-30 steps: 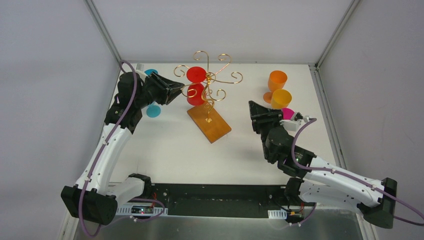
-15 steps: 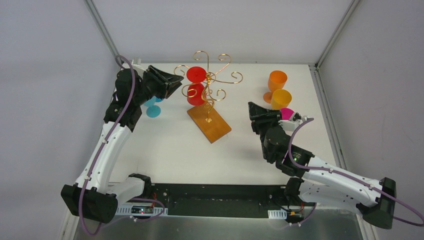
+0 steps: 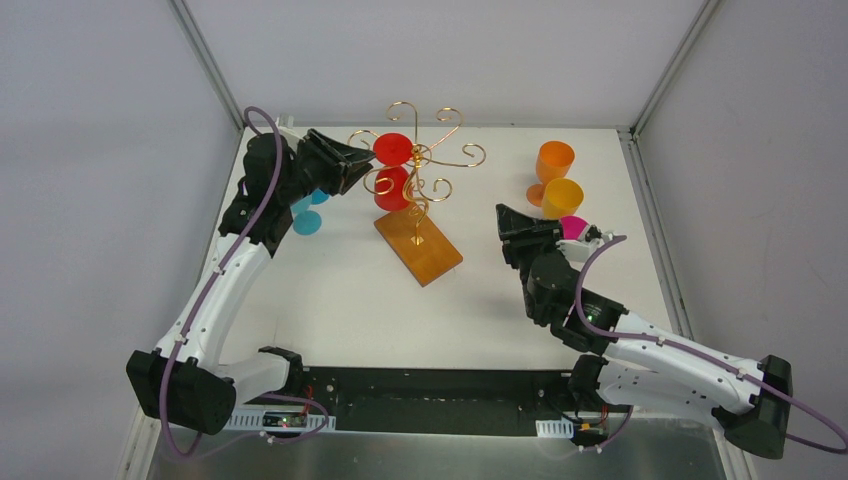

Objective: Take the wine glass off the wine glass rack
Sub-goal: Pick up the wine glass from the wine rack.

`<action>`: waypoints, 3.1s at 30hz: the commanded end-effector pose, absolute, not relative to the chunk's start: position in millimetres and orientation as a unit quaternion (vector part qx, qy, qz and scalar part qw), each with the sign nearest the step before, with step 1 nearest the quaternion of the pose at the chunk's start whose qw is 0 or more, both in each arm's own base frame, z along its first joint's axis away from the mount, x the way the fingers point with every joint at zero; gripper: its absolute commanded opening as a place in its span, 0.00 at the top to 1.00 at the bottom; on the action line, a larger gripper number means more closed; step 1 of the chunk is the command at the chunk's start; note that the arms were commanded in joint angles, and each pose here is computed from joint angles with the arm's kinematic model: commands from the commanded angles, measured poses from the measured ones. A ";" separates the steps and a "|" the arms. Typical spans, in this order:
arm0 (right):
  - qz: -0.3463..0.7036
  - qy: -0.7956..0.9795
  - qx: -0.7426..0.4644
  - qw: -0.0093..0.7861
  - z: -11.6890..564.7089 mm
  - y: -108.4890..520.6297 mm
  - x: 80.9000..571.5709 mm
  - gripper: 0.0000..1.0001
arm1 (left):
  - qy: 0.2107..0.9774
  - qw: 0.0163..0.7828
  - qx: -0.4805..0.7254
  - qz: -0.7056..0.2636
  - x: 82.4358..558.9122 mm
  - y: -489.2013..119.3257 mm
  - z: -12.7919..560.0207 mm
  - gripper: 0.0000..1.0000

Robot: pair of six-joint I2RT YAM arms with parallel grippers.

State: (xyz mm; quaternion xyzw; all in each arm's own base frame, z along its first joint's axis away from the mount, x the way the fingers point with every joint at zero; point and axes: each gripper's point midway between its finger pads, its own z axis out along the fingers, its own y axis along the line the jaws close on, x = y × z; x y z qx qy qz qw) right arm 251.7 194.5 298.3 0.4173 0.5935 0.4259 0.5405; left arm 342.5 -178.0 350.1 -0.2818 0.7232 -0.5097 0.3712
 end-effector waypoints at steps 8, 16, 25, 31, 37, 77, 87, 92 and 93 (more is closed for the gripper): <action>0.435 0.579 0.429 0.541 305.3 188.7 252.8 0.54 | 0.696 0.403 -0.269 -0.530 348.5 -187.4 378.5 0.70; 0.434 0.577 0.432 0.541 302.9 185.5 252.7 0.54 | 0.697 0.403 -0.275 -0.525 354.0 -189.6 373.4 0.71; 0.435 0.577 0.434 0.538 298.4 184.9 252.7 0.54 | 0.697 0.403 -0.284 -0.521 356.1 -189.9 369.2 0.77; 0.434 0.577 0.436 0.537 296.6 182.7 252.1 0.54 | 0.691 0.408 -0.284 -0.524 358.6 -192.0 372.0 0.84; 0.433 0.576 0.438 0.537 296.5 180.6 251.5 0.53 | 0.689 0.406 -0.283 -0.530 360.4 -195.9 372.6 0.94; 0.425 0.591 0.434 0.532 290.5 184.4 251.9 0.54 | 0.680 0.483 -0.260 -0.487 289.8 -153.3 399.6 1.00; 0.401 0.616 0.389 0.555 292.5 180.3 250.1 0.52 | 0.689 0.514 -0.249 -0.447 259.8 -131.9 393.5 1.00; 0.407 0.654 0.313 0.556 299.2 190.7 245.5 0.52 | 0.699 0.525 -0.213 -0.437 243.3 -130.0 392.2 1.00; 0.407 0.666 0.293 0.552 298.5 194.8 243.8 0.52 | 0.702 0.528 -0.202 -0.434 239.8 -130.5 392.6 1.00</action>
